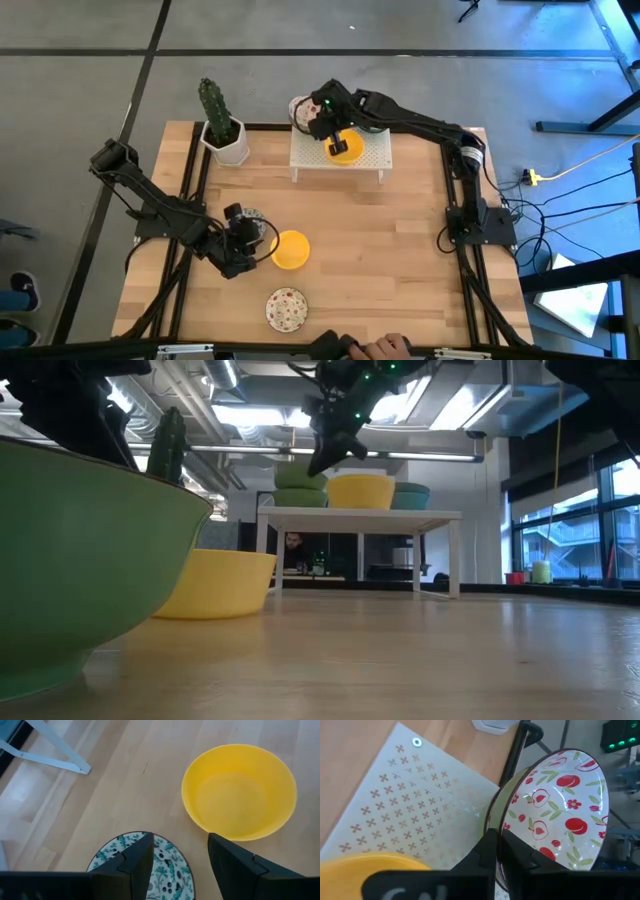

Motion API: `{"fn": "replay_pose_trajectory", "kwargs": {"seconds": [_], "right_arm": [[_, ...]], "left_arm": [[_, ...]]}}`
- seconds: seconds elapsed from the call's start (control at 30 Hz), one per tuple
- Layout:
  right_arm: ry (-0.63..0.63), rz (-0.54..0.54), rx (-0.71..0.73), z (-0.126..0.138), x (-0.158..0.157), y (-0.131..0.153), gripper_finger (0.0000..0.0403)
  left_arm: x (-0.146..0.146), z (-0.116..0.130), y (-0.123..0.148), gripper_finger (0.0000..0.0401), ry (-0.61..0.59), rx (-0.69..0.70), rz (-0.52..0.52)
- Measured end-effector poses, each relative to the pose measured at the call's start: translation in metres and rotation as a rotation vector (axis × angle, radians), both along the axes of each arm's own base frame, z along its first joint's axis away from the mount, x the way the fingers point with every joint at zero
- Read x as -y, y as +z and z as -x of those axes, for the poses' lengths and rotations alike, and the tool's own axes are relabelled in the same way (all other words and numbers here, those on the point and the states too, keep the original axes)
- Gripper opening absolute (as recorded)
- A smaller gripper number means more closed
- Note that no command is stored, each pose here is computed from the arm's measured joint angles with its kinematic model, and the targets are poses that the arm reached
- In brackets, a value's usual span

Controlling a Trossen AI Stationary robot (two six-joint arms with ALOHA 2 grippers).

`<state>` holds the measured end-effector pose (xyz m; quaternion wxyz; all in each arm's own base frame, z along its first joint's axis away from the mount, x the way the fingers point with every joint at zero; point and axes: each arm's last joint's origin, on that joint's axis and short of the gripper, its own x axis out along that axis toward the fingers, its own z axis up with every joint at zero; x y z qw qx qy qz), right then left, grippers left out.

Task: Pick & Place Mini bowls
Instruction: Stack the right green patterned bowl on top of the other green patterned bowl on the shelf

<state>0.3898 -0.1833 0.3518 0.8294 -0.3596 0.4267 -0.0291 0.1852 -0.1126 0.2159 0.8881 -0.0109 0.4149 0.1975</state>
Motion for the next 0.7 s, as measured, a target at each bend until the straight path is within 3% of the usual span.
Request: {"fn": "replay_pose_trajectory", "kwargs": {"seconds": [0.47, 0.7], "right_arm": [[-0.059, -0.049, 0.055, -0.0011, 0.0005, 0.0022, 0.0095], [-0.095, -0.083, 0.051, -0.0008, -0.0024, 0.0008, 0.0098]], "left_arm": [[-0.0008, 0.0003, 0.0002, 0.0180, 0.008, 0.007, -0.021], [-0.0007, 0.0003, 0.0001, 0.0180, 0.007, 0.005, -0.017]]}}
